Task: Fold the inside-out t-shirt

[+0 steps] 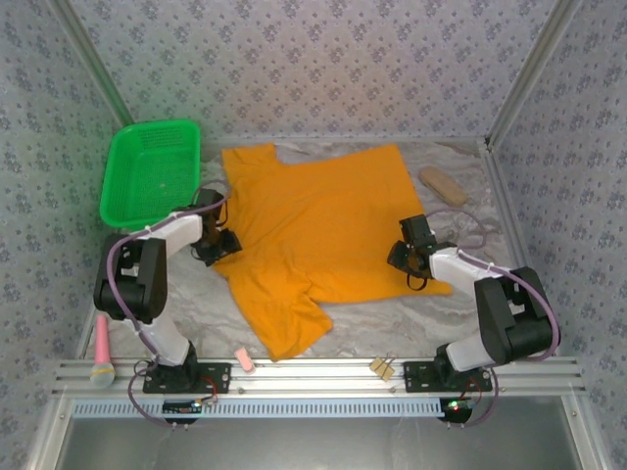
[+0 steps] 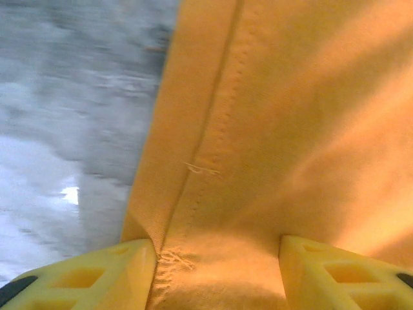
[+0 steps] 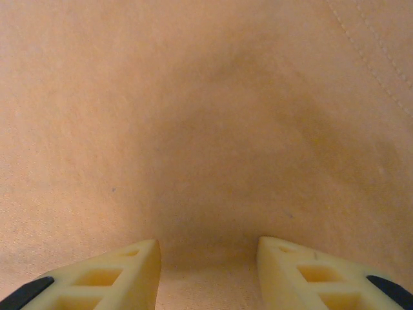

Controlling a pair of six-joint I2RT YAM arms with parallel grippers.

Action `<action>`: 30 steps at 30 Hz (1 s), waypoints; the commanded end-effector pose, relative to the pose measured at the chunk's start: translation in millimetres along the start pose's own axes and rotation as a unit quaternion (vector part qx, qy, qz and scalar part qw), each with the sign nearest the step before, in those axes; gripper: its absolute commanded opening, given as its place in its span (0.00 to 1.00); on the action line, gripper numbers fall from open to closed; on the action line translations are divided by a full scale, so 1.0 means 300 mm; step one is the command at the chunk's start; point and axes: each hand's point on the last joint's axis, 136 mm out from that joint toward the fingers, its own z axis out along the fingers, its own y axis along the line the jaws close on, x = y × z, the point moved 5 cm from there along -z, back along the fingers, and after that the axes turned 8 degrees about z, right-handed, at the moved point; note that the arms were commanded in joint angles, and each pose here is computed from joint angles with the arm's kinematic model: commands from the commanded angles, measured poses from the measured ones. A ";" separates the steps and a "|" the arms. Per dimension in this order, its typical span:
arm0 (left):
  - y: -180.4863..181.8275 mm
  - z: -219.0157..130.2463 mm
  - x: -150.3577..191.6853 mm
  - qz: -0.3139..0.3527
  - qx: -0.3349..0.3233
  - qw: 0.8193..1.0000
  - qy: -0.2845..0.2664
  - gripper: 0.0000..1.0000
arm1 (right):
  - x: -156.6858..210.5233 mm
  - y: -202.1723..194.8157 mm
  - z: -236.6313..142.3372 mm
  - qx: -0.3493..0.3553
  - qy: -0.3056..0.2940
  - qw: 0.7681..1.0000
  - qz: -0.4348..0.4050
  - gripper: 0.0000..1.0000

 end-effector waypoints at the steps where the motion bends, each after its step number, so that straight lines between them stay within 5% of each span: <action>1: 0.066 0.001 0.072 0.007 -0.041 0.998 0.037 0.55 | -0.016 -0.020 0.017 0.008 0.018 1.000 0.020 0.47; 5: 0.003 -0.044 0.080 0.040 -0.003 0.998 0.042 0.56 | -0.072 -0.047 -0.004 0.025 0.014 0.999 0.033 0.49; 12: 0.065 -0.160 0.222 0.044 -0.051 0.996 0.053 0.57 | -0.103 -0.081 -0.127 0.046 -0.010 0.997 0.062 0.58; 17: -0.041 -0.297 0.306 0.149 0.053 0.987 -0.021 0.56 | -0.042 -0.217 -0.222 0.115 -0.014 0.982 0.152 0.89; 20: -0.167 -0.381 0.379 0.265 0.121 0.953 -0.078 0.56 | -0.010 -0.269 -0.246 0.108 0.019 0.971 0.213 0.88; 24: -0.330 -0.431 0.556 0.438 0.194 0.871 -0.109 0.56 | 0.022 -0.308 -0.237 0.079 0.064 0.956 0.276 0.85; 30: -0.443 -0.383 0.765 0.626 0.132 0.764 -0.084 0.59 | 0.033 -0.331 -0.193 0.084 0.090 0.944 0.306 0.81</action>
